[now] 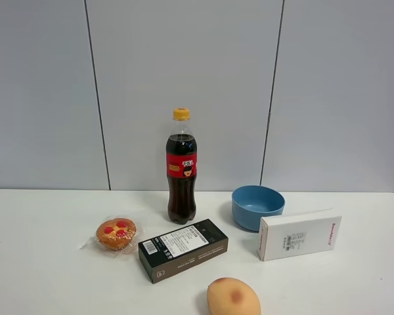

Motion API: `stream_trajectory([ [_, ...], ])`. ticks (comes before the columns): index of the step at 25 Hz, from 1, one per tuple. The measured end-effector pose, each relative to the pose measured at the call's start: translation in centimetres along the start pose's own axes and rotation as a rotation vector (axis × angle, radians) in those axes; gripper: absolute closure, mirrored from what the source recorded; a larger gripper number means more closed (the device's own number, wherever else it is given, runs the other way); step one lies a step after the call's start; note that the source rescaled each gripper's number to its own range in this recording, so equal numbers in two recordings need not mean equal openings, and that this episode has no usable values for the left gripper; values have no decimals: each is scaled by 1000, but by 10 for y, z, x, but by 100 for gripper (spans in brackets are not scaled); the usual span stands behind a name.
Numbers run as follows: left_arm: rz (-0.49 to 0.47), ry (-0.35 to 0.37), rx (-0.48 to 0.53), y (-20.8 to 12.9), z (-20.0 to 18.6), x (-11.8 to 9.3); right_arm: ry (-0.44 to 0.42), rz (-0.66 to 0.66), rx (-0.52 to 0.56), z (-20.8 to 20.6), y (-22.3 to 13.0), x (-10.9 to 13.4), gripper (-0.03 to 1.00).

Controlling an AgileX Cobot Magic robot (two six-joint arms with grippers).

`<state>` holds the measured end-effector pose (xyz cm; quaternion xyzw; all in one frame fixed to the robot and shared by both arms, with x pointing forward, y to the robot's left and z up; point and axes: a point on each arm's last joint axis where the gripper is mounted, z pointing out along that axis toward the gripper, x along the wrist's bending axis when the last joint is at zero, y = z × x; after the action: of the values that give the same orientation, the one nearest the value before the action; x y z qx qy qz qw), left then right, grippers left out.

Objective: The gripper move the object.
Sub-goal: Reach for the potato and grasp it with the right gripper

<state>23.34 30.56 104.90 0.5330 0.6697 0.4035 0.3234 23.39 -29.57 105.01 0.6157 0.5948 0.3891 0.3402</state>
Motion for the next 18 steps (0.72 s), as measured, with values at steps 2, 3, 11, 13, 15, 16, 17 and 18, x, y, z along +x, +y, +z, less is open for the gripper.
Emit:
stream_trajectory([
  [2,0,0,0,0,0,0,0,0,0,0,0,0,9],
  [3,0,0,0,0,0,0,0,0,0,0,0,0,9],
  [11,0,0,0,0,0,0,0,0,0,0,0,0,9],
  [13,0,0,0,0,0,0,0,0,0,0,0,0,9],
  [15,0,0,0,0,0,0,0,0,0,0,0,0,9],
  [16,0,0,0,0,0,0,0,0,0,0,0,0,9],
  [17,0,0,0,0,0,0,0,0,0,0,0,0,9],
  [18,0,0,0,0,0,0,0,0,0,0,0,0,9],
])
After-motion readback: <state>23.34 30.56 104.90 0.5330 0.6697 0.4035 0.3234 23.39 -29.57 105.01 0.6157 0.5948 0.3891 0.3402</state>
